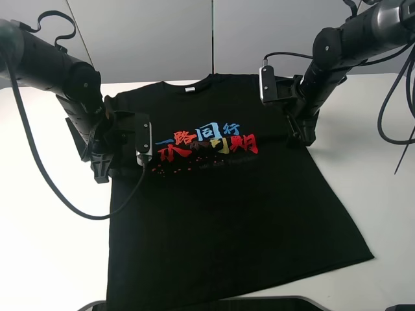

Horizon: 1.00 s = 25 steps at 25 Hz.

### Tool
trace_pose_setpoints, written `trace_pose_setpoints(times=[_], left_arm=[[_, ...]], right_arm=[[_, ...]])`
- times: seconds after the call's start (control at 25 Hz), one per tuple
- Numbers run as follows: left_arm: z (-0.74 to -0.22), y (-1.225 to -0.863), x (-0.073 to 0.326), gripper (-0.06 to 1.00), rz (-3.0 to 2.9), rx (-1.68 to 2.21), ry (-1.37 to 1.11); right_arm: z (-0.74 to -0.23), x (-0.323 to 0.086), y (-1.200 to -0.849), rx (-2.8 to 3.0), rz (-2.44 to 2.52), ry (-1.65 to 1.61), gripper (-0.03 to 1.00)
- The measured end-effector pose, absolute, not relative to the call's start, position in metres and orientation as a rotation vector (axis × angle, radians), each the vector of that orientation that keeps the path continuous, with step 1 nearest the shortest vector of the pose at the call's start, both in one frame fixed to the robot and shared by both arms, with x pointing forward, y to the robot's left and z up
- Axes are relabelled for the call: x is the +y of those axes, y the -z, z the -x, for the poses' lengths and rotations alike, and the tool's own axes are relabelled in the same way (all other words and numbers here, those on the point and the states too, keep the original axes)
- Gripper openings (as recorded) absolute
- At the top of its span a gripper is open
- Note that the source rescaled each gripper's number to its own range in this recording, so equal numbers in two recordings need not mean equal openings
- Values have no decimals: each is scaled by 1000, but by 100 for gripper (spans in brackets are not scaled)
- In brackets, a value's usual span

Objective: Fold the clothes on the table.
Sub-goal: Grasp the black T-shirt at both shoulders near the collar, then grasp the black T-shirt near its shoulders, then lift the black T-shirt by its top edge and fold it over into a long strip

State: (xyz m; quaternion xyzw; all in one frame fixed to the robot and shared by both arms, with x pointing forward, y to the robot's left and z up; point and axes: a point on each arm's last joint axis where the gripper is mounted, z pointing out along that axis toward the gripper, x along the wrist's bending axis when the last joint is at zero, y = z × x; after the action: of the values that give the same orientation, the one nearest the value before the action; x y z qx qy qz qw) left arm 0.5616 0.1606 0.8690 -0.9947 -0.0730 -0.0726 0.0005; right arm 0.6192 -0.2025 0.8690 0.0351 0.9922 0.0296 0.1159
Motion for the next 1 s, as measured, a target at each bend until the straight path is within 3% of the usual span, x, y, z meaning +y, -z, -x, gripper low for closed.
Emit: trace_pose_setpoints(times=[0.12, 0.2, 0.52, 0.88, 1.0], left_arm=[[-562, -869, 161, 67, 3124, -229, 228], [-562, -869, 161, 67, 3124, -229, 228], [-562, -869, 161, 67, 3124, -229, 228], [-562, -869, 161, 67, 3123, -227, 229], [-561, -869, 161, 58, 3122, -227, 226]], right_arm=[[-617, -203, -868, 2927, -118, -83, 68], [-616, -203, -867, 2935, -123, -82, 61], [-616, -202, -868, 2928, -154, -109, 67], [-614, -201, -864, 2957, -177, -115, 52], [-614, -201, -864, 2957, -177, -115, 51]])
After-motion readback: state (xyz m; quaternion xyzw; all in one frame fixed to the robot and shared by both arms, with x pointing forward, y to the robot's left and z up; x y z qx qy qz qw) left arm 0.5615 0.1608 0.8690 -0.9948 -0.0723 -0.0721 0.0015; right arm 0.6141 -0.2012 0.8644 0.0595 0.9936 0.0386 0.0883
